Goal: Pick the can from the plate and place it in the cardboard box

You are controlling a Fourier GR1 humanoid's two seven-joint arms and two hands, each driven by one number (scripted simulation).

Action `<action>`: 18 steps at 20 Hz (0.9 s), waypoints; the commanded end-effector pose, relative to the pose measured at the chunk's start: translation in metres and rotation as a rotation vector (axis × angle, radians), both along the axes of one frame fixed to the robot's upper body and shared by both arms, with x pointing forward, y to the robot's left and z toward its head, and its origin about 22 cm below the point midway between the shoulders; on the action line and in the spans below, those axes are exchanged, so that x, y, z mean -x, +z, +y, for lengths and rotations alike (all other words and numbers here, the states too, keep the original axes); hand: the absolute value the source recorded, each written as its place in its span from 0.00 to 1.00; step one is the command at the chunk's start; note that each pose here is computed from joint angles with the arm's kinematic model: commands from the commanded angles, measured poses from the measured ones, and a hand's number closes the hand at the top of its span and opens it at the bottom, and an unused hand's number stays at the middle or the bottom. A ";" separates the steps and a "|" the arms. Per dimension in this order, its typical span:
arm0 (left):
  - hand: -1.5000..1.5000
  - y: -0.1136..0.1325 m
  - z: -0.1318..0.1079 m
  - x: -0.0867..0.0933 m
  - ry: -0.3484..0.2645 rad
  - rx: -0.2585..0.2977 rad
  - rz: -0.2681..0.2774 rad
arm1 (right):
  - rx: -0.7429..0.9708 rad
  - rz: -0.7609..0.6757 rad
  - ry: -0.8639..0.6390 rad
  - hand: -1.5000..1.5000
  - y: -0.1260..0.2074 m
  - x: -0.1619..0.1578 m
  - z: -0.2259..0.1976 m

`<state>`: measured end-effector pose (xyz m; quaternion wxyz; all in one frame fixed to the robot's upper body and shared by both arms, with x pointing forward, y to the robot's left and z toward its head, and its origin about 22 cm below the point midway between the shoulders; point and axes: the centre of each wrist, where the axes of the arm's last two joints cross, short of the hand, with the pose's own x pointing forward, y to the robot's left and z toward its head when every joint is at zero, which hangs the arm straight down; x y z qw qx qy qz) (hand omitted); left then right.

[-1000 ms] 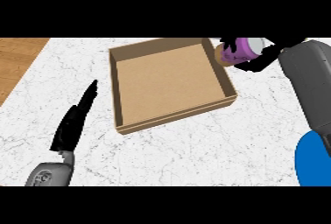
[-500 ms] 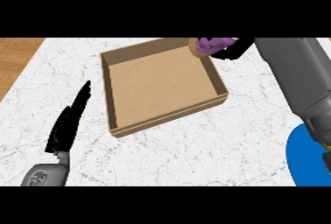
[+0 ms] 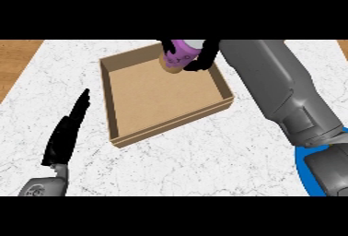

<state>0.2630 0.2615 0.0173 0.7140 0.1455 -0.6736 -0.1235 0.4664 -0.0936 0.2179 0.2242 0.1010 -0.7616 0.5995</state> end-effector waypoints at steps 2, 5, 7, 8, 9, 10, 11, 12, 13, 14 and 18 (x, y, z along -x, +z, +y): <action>0.50 0.009 0.011 0.001 0.020 0.022 0.000 | 0.089 0.098 0.187 1.00 -0.023 0.011 0.050; 0.50 0.004 0.011 0.002 0.024 0.007 0.003 | 0.136 0.078 0.160 1.00 -0.031 0.016 0.068; 0.50 0.001 0.008 0.005 0.041 0.002 0.009 | 0.178 0.070 0.147 1.00 -0.059 0.019 0.066; 0.50 -0.011 -0.003 0.006 0.004 0.002 0.010 | 0.196 0.072 0.125 1.00 -0.051 0.018 0.070; 0.50 0.008 0.017 0.001 0.021 -0.003 -0.007 | 0.170 0.117 0.091 1.00 -0.068 0.018 0.062; 0.50 0.008 0.003 0.002 0.013 0.010 -0.009 | 0.211 0.134 0.081 0.00 -0.070 0.018 0.062; 0.50 0.002 0.011 -0.006 0.013 0.004 0.001 | 0.218 0.164 0.087 0.00 -0.075 0.019 0.060; 0.50 -0.002 0.004 0.004 0.022 -0.006 -0.001 | 0.198 0.168 0.073 0.00 -0.067 0.017 0.063; 0.50 0.005 -0.008 -0.006 0.007 0.007 -0.011 | 0.201 0.154 0.084 0.00 -0.076 0.018 0.059; 0.50 -0.005 0.011 -0.001 -0.007 -0.003 0.001 | 0.184 0.160 0.074 0.00 -0.071 0.018 0.062; 0.50 -0.005 -0.006 -0.001 -0.024 0.014 0.000 | 0.125 0.259 0.080 0.00 -0.080 0.018 0.057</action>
